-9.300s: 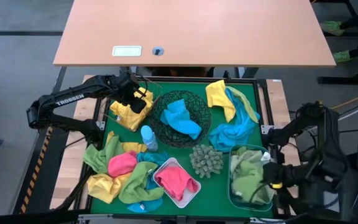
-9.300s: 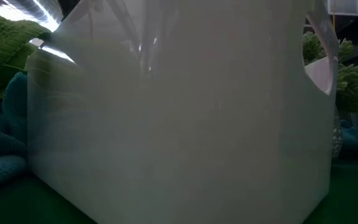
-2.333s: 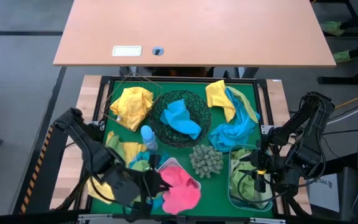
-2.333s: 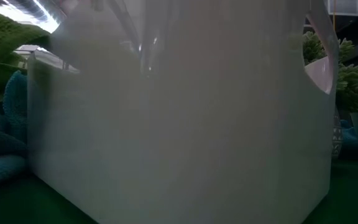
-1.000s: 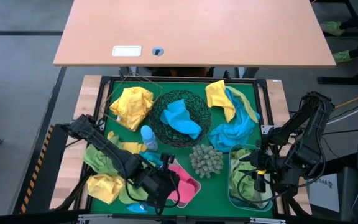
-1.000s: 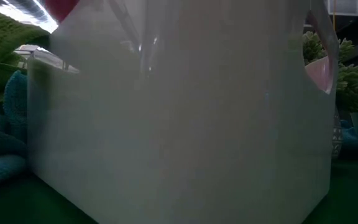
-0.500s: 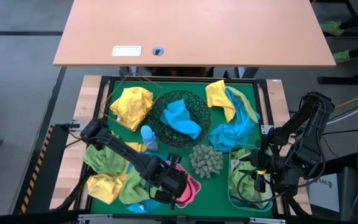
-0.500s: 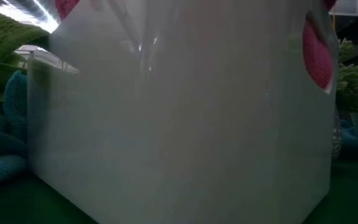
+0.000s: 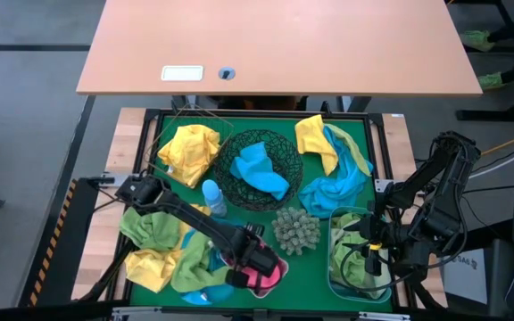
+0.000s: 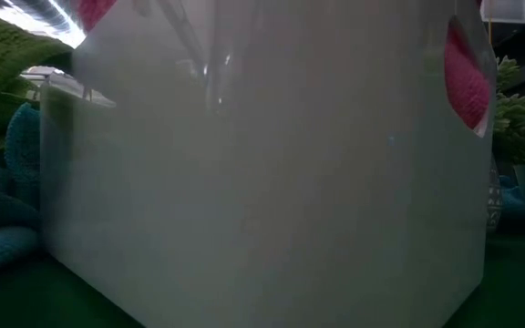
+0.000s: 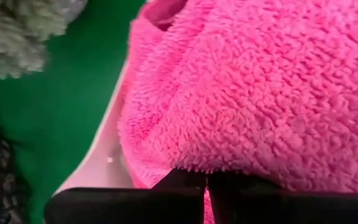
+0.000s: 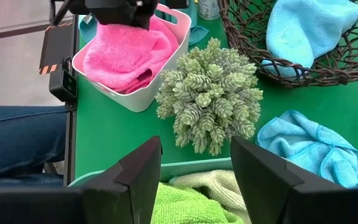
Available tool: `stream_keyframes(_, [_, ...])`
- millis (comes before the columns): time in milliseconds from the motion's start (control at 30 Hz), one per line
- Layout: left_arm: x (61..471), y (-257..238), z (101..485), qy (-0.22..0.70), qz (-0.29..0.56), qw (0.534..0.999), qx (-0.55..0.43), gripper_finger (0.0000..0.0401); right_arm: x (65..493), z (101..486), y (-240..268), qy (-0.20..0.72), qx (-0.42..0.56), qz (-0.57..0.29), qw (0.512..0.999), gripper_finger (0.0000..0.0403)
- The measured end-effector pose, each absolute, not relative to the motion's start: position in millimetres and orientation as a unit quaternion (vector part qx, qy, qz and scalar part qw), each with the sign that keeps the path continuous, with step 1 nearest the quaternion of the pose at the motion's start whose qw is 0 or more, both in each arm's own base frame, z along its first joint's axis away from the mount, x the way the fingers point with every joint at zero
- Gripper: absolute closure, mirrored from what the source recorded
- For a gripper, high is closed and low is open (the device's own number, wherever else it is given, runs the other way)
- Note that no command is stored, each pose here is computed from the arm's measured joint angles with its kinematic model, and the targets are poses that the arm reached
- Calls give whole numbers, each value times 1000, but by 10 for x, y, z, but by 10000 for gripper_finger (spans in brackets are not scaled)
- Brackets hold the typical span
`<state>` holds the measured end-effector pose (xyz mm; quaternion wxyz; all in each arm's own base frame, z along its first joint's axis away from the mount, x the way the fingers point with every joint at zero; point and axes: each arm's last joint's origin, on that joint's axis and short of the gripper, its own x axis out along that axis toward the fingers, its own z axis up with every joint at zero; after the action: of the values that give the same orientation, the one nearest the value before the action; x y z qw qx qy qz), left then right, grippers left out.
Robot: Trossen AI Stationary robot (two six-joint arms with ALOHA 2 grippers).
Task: Sort microfiber towel by color & place in baskets
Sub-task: Put the pink microfiber cloth into the white bin
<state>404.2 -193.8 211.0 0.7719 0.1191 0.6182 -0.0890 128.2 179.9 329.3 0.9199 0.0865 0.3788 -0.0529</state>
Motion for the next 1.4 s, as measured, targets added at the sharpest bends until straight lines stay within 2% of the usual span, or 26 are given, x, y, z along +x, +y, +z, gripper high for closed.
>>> stream_keyframes(300, [4055, -1860, 2116, 627, -62, 770, 97, 391, 1283, 3293, 1800, 379, 86, -53, 920, 207])
stream_keyframes(500, [4047, -1860, 2133, 631, -50, 771, 65, 345, 1282, 3293, 1799, 379, 87, -53, 920, 207])
stream_keyframes(733, [3989, -1862, 2126, 655, -59, 751, 64, 292, 1283, 3293, 1799, 379, 86, -53, 920, 207])
stream_keyframes(900, [3958, -1840, 2122, 668, -27, 743, 48, 267, 1283, 3293, 1799, 379, 86, -53, 920, 207])
stream_keyframes(1133, [3944, -1778, 2138, 692, -34, 721, 10, 262, 1283, 3293, 1799, 379, 87, -53, 920, 207])
stream_keyframes(1400, [3973, -1770, 2396, 678, -41, 734, 8, 263, 1282, 3293, 1798, 379, 86, -53, 920, 207])
